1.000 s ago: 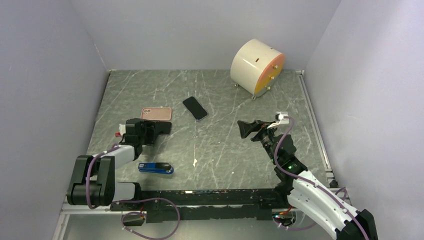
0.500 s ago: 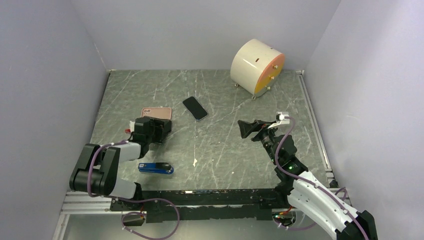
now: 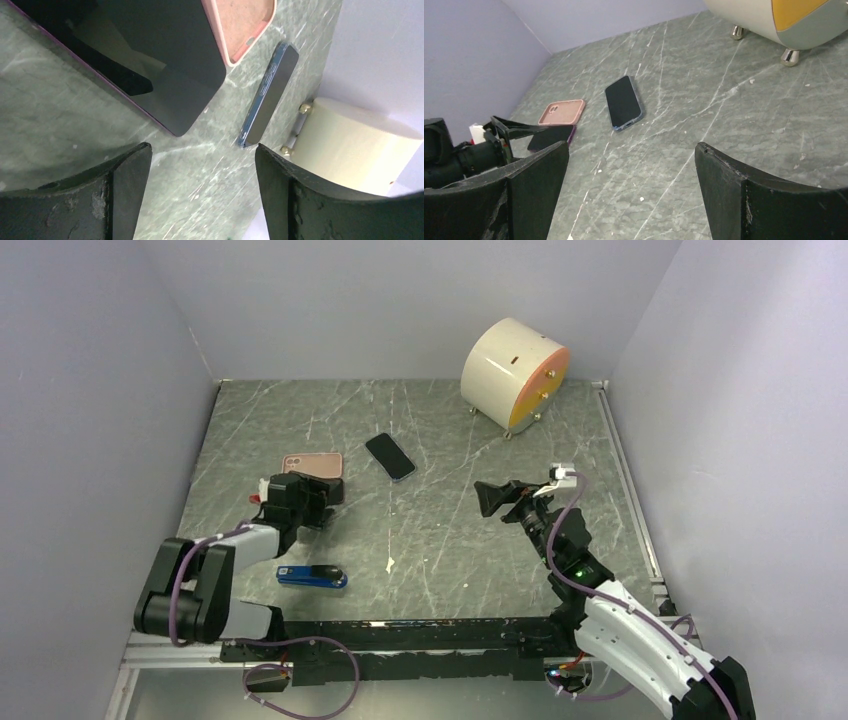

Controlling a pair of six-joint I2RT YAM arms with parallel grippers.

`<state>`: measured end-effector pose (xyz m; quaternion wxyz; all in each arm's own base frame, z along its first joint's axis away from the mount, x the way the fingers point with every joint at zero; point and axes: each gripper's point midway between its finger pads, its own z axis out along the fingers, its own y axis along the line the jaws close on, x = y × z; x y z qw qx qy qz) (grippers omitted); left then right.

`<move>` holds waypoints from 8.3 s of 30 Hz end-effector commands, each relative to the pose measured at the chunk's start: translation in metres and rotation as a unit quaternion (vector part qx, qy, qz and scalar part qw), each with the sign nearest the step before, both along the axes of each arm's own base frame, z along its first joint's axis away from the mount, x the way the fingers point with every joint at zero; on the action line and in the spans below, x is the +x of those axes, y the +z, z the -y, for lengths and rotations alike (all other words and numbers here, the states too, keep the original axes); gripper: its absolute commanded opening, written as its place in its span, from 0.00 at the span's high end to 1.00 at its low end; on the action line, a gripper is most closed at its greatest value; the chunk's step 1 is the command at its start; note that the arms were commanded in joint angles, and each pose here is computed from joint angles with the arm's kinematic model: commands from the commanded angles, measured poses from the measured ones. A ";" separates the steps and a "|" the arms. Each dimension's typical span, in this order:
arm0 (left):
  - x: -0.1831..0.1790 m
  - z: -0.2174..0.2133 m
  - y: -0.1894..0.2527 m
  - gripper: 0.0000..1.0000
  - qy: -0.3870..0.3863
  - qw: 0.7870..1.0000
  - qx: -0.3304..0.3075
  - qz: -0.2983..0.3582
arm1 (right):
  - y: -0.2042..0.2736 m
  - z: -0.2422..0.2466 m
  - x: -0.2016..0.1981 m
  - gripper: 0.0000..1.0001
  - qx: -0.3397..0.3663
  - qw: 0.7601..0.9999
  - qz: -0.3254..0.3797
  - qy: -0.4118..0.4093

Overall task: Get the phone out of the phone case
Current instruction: Place the phone at the center of the board, then pick up the phone at the center of the board.

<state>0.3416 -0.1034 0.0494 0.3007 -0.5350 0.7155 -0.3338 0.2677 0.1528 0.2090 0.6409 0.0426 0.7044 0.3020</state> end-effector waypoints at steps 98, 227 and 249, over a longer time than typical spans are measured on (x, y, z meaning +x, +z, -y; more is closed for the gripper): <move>0.030 0.054 -0.014 0.06 -0.367 0.827 0.418 -0.079 | -0.049 -0.031 0.061 0.01 -0.179 0.983 -0.038 0.031; -0.017 0.086 0.104 0.06 -0.344 0.894 0.235 0.165 | -0.127 -0.157 0.012 0.66 -0.343 0.877 -0.175 0.287; -0.047 0.155 0.114 0.13 -0.461 0.843 0.059 0.272 | -0.046 -0.163 0.010 0.69 -0.228 0.936 -0.044 0.266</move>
